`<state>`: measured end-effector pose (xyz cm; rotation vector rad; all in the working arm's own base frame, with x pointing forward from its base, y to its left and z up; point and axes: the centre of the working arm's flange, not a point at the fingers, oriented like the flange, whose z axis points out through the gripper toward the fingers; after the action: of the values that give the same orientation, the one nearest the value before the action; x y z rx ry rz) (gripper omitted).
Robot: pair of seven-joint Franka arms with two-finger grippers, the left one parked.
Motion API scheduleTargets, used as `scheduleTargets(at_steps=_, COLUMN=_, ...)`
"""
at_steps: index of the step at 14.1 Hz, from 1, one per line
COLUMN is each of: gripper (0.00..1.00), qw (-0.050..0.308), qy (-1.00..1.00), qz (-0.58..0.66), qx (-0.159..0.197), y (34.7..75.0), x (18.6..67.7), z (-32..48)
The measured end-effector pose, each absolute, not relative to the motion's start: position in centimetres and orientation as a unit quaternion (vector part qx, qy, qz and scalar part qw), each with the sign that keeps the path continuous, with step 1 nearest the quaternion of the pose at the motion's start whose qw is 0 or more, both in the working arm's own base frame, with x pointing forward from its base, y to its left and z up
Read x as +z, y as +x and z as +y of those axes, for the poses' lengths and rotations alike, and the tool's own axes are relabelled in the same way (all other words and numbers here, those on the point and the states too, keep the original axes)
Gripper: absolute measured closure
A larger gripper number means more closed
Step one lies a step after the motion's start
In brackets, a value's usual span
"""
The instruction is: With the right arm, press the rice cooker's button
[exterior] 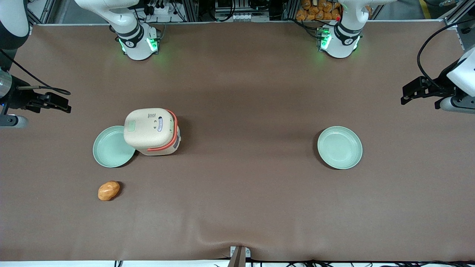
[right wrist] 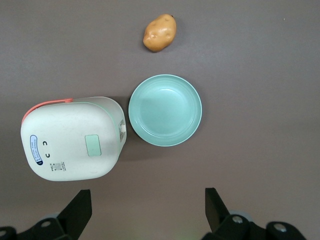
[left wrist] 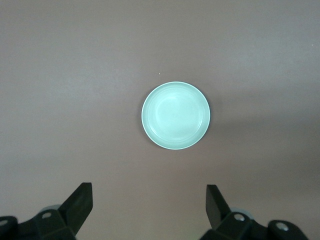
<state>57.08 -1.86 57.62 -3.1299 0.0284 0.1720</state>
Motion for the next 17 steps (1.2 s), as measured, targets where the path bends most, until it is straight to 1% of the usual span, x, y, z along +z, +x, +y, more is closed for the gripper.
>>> scheduleTargets(at_steps=13, gripper=0.0, qw=0.003, qy=-0.999, qz=0.009, qx=0.051, y=57.05, x=58.3, z=-1.85)
scheduleTargets(at_steps=17, gripper=0.0, qw=0.004, qy=-0.997, qz=0.007, qx=0.072, y=56.57, x=58.03, z=-1.61)
